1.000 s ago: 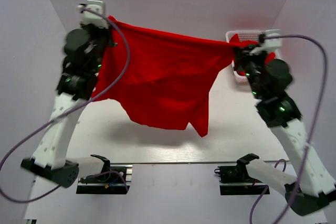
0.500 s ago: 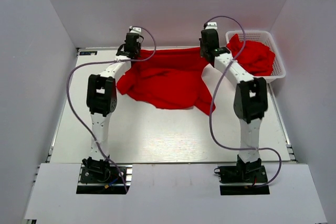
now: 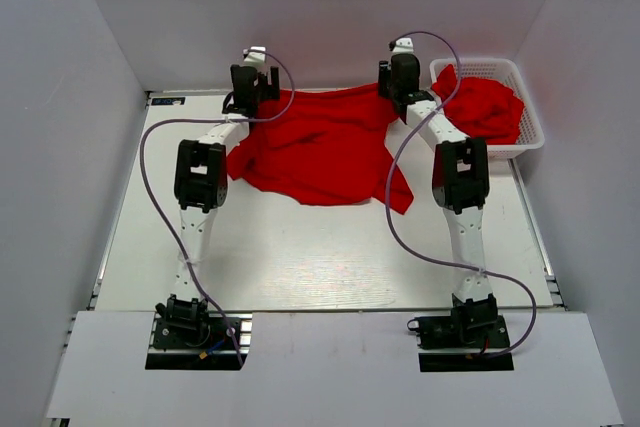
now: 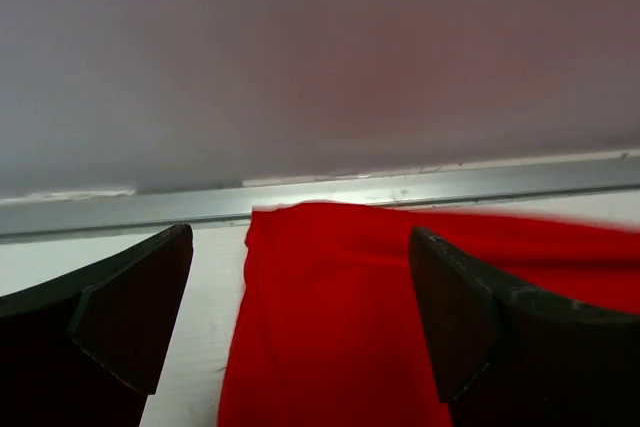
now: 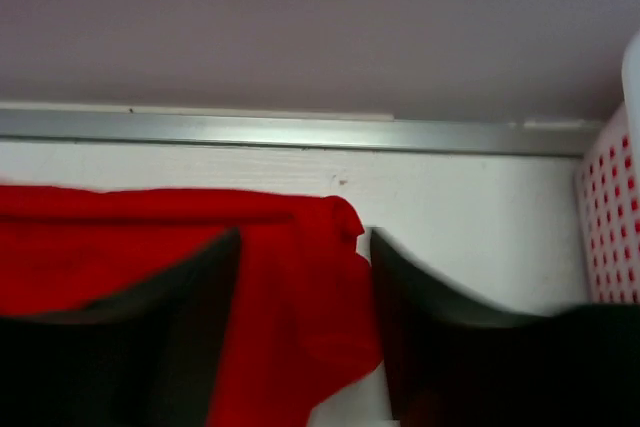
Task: Fold and stack the t-shirts
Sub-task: Flatten out the tshirt
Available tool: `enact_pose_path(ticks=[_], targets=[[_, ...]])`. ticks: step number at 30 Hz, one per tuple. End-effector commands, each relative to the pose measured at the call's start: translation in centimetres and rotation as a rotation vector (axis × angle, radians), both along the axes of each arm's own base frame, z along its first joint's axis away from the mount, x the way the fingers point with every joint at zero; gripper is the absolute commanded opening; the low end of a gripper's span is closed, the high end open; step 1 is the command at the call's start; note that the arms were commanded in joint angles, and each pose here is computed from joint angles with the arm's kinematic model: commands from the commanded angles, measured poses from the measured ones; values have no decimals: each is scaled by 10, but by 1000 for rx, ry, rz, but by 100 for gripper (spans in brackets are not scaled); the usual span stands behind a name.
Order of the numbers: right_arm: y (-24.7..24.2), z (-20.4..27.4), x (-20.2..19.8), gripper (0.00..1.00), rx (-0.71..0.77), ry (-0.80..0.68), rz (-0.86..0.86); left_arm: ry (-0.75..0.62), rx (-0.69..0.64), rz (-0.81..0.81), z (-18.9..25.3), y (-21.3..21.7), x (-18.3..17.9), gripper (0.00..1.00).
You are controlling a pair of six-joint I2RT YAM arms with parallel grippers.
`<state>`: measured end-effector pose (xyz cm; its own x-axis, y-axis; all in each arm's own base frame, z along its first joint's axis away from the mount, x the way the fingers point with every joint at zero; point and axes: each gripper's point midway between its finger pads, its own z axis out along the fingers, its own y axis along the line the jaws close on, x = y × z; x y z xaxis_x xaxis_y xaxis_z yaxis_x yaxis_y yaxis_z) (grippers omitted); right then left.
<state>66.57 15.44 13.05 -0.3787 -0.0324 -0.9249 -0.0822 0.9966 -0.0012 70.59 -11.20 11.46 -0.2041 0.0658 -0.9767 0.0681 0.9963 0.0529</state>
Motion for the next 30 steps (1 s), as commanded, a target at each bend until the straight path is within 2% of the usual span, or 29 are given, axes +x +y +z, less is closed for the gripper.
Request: enact_pose_path(ticks=[1, 2, 3, 7, 8, 9, 10, 11, 12, 13, 14, 16, 19, 20, 21, 23, 30], targets=[[6, 52, 30, 67, 25, -180, 62, -122, -56, -26, 49, -6, 12, 100], [6, 48, 29, 82, 22, -161, 62, -142, -62, -39, 62, -8, 12, 100], [7, 55, 28, 90, 25, -167, 68, -126, -59, -38, 65, -8, 11, 100], [11, 84, 3, 90, 20, -154, 110, -87, -44, -53, 90, -8, 0, 100], [8, 64, -7, 90, 12, -93, 111, -69, -55, -63, 94, -10, -5, 100], [11, 72, -18, 90, 18, -71, 130, -67, -72, -69, 111, -11, -12, 100], [12, 86, -26, 90, 32, -75, 141, 2, -61, -67, 101, -9, -22, 100], [13, 60, -43, 90, 34, 29, 153, 53, -65, -86, 90, -17, -33, 100], [18, 60, -50, 90, 45, 50, 181, 84, -69, -83, 87, -15, -41, 100], [20, 74, -59, 90, 51, 48, 197, 110, -69, -107, 99, -22, -58, 100], [19, 47, -77, 90, 39, 147, 203, 178, -80, -127, 80, -24, -73, 100], [30, 36, -98, 90, 57, 225, 251, 270, -158, -188, 69, -38, -101, 100], [44, 16, -121, 90, 81, 316, 294, 386, -216, -208, 48, -43, -151, 100], [48, 13, -125, 90, 84, 334, 304, 457, -225, -191, 22, -40, -171, 100], [50, 7, -129, 90, 94, 352, 320, 455, -241, -209, 31, -46, -185, 100], [57, 3, -137, 90, 97, 380, 337, 531, -270, -222, 9, -51, -215, 100], [69, -31, -151, 90, 76, 447, 363, 616, -264, -236, -11, -64, -246, 100]])
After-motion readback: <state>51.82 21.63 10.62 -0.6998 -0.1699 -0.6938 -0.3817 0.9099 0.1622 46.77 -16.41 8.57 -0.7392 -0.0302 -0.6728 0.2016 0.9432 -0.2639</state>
